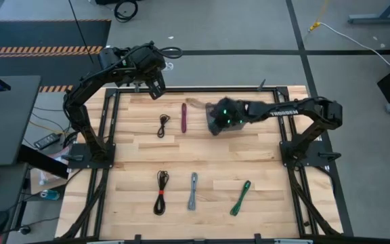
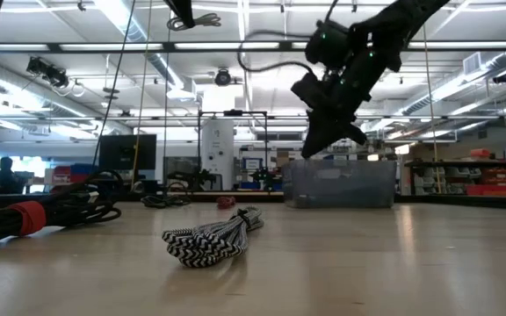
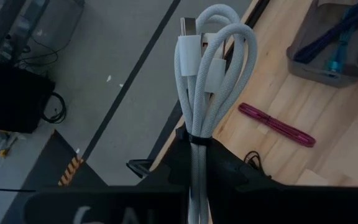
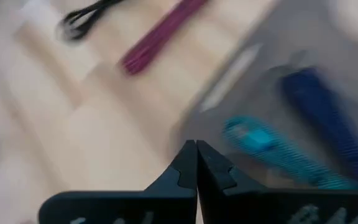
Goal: Pick and place USB-C Cables
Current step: Put the white charger cable into the black bin
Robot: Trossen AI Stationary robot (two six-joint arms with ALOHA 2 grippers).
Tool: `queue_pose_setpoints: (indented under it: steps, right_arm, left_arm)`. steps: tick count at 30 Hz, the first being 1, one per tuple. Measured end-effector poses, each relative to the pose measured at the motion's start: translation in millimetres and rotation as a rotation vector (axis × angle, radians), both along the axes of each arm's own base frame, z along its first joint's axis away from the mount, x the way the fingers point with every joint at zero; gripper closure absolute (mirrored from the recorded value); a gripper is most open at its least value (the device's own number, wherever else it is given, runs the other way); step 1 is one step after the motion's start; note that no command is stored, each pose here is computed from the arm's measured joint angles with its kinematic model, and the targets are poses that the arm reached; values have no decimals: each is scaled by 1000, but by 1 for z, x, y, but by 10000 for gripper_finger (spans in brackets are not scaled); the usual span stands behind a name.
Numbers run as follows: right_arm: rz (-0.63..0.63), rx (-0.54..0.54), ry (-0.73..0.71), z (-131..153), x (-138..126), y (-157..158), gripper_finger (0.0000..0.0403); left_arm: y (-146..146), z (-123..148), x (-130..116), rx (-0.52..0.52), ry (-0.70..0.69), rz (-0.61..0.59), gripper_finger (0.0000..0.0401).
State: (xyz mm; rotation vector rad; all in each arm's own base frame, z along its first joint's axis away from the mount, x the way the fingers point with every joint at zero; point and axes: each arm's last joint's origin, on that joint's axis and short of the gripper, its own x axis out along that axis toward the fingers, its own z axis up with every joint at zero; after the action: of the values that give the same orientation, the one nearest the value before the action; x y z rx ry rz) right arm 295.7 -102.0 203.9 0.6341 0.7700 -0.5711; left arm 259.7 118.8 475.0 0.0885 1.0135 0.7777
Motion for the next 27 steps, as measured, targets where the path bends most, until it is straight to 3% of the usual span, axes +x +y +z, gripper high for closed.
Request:
queue_pose_setpoints:
  steps: [7, 10, 14, 18, 22, 27]
  right_arm:
    - [-104, -31, 237, 2, -32, -43, 403]
    - [-122, -78, 291, 21, -37, -59, 403]
    - [-120, -168, 235, 62, -33, -78, 403]
    - [-184, -209, 290, 89, -49, -99, 403]
    - [-231, -151, 395, 92, -72, -111, 403]
    - [-250, -28, 504, 73, -94, -115, 403]
  left_arm:
    - [0, 0, 0, -17, -8, -8, 374]
    - [0, 0, 0, -17, -8, -9, 374]
    - [0, 0, 0, -17, -8, -9, 374]
    - [0, 0, 0, -17, -8, -9, 374]
    - [0, 0, 0, -17, -8, -9, 374]
    - [0, 0, 0, -17, -7, -10, 374]
